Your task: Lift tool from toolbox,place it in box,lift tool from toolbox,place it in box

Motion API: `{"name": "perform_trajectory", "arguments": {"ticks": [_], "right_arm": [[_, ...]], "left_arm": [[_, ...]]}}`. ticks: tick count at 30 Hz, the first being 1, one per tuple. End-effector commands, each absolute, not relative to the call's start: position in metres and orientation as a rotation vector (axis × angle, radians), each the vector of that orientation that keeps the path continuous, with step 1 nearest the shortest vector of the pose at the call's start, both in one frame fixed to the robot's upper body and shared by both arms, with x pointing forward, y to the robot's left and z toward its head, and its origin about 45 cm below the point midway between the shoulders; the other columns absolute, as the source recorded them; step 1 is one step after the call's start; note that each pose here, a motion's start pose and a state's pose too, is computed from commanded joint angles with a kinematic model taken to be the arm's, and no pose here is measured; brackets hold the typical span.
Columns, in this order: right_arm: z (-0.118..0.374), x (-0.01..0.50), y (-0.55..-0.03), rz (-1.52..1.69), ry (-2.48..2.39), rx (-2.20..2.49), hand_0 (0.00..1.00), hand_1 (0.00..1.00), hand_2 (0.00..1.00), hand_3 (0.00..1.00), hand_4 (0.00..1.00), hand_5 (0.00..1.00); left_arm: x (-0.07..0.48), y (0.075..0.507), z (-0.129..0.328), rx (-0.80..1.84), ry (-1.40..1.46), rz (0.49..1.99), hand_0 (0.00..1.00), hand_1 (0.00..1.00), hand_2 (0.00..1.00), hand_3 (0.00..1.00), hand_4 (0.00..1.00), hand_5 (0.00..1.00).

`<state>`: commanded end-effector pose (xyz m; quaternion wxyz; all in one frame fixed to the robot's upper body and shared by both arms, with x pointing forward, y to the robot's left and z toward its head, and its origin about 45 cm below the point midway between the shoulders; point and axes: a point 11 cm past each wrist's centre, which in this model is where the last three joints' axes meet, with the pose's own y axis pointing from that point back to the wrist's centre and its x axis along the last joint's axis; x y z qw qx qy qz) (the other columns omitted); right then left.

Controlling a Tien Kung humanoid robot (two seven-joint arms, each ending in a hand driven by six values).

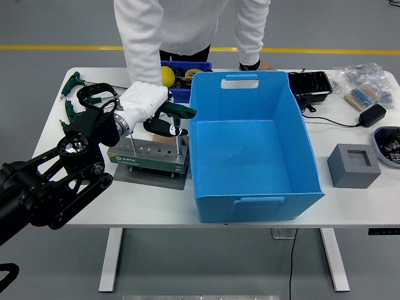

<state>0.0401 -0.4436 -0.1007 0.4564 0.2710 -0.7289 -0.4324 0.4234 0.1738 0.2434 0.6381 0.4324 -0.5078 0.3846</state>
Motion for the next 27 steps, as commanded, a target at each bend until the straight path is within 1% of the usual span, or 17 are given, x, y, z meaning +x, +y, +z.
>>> {"name": "perform_trajectory", "arguments": {"ticks": [2, 3, 8, 9, 14, 15, 20, 21, 26, 27], "right_arm": [[-0.1005, 0.0406, -0.4438, -1.065, -1.798, 0.669, 0.693, 0.669, 0.728, 0.552, 0.787, 0.690], [-0.1005, 0.0409, -0.4439, -1.065, -1.798, 0.669, 0.694, 0.669, 0.728, 0.552, 0.786, 0.690], [-0.1002, 0.0420, -0.4444, -1.064, -1.800, 0.670, 0.694, 0.669, 0.728, 0.552, 0.786, 0.690], [-0.1001, 0.0422, -0.4445, -1.064, -1.801, 0.670, 0.694, 0.669, 0.728, 0.552, 0.786, 0.690], [-0.0999, 0.0429, -0.4449, -1.061, -1.801, 0.672, 0.694, 0.669, 0.728, 0.552, 0.786, 0.690], [-0.0998, 0.0430, -0.4449, -1.061, -1.802, 0.672, 0.694, 0.669, 0.728, 0.552, 0.787, 0.690], [-0.0997, 0.0433, -0.4452, -1.061, -1.803, 0.672, 0.694, 0.669, 0.728, 0.552, 0.787, 0.690], [-0.0997, 0.0433, -0.4453, -1.061, -1.803, 0.672, 0.694, 0.669, 0.728, 0.552, 0.787, 0.690], [-0.0994, 0.0438, -0.4458, -1.060, -1.805, 0.673, 0.694, 0.669, 0.728, 0.552, 0.787, 0.690], [-0.0994, 0.0439, -0.4459, -1.060, -1.806, 0.673, 0.696, 0.670, 0.727, 0.552, 0.787, 0.689]], "left_arm": [[0.4242, 0.1750, 0.2432, 0.991, -1.156, 0.881, 0.364, 0.220, 0.217, 0.309, 0.998, 0.630], [0.4246, 0.1756, 0.2430, 0.993, -1.154, 0.882, 0.330, 0.185, 0.187, 0.258, 0.998, 0.652], [0.4262, 0.1794, 0.2422, 0.991, -1.114, 0.898, 0.330, 0.185, 0.187, 0.258, 0.998, 0.652], [0.4266, 0.1799, 0.2423, 0.990, -1.108, 0.902, 0.274, 0.144, 0.163, 0.218, 0.998, 0.658], [0.4279, 0.1807, 0.2439, 0.989, -1.101, 0.912, 0.274, 0.144, 0.163, 0.218, 0.998, 0.658], [0.4280, 0.1808, 0.2440, 0.991, -1.101, 0.912, 0.248, 0.114, 0.143, 0.195, 0.998, 0.662], [0.4282, 0.1810, 0.2424, 0.997, -1.098, 0.911, 0.248, 0.114, 0.143, 0.195, 0.998, 0.662], [0.4281, 0.1809, 0.2418, 0.997, -1.096, 0.911, 0.219, 0.087, 0.121, 0.173, 0.998, 0.665], [0.4277, 0.1800, 0.2395, 0.991, -1.075, 0.919, 0.219, 0.087, 0.121, 0.173, 0.998, 0.665], [0.4276, 0.1798, 0.2393, 0.989, -1.072, 0.922, 0.216, 0.036, 0.088, 0.138, 0.998, 0.669]]}}
